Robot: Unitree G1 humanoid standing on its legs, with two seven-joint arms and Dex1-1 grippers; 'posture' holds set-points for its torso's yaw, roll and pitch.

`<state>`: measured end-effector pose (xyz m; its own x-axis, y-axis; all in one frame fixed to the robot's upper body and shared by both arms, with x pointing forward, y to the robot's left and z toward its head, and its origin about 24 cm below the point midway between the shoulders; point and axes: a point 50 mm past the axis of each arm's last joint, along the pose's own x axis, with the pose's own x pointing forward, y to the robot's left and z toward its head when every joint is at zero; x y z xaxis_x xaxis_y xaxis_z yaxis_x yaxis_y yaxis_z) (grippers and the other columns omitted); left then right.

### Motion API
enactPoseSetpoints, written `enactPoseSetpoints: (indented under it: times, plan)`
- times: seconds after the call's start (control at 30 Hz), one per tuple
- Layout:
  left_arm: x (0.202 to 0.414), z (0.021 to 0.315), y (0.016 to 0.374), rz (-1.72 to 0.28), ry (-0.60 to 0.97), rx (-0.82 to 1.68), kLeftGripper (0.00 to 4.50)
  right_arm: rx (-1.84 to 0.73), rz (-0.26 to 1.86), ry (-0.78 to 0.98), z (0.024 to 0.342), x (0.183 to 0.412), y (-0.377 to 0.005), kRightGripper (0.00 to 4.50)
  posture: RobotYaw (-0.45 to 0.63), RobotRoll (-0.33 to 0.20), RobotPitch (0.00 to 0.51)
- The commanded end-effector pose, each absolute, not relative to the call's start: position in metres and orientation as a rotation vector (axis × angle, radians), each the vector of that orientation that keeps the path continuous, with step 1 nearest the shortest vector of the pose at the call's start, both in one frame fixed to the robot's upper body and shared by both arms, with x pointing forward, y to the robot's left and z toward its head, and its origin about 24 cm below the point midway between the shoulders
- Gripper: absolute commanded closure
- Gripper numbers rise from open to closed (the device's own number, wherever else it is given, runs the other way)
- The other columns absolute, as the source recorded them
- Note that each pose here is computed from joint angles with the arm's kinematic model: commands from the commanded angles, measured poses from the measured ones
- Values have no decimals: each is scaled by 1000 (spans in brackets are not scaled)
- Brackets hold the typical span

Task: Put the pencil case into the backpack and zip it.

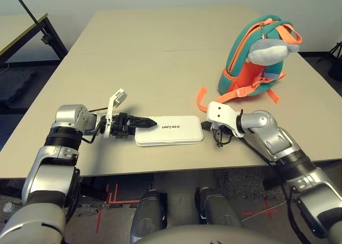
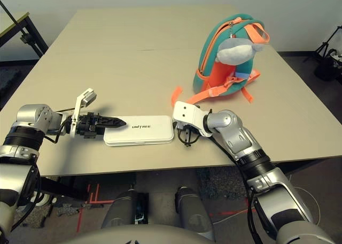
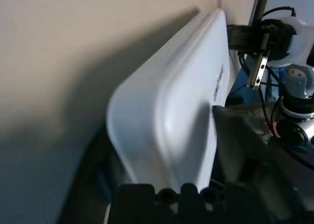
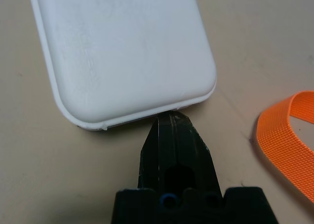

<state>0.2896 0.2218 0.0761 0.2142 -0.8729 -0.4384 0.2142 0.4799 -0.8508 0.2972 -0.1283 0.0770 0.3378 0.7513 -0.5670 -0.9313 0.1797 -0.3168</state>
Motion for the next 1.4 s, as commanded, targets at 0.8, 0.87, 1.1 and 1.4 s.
enactPoseSetpoints:
  times: [0.8,0.87,1.1,1.4]
  plan:
    - [309,154,227,-986,672,-717,3155,-190,676,215,148,283,-254,0,-130,0,67]
    - [309,162,227,-990,637,-711,3155,-167,592,207,153,281,-268,0,-131,0,65]
    - [309,173,225,-991,561,-713,3155,-152,387,210,160,276,-308,0,-127,0,62]
    - [306,176,226,-982,540,-709,3155,-82,222,171,154,296,-323,0,-112,0,51]
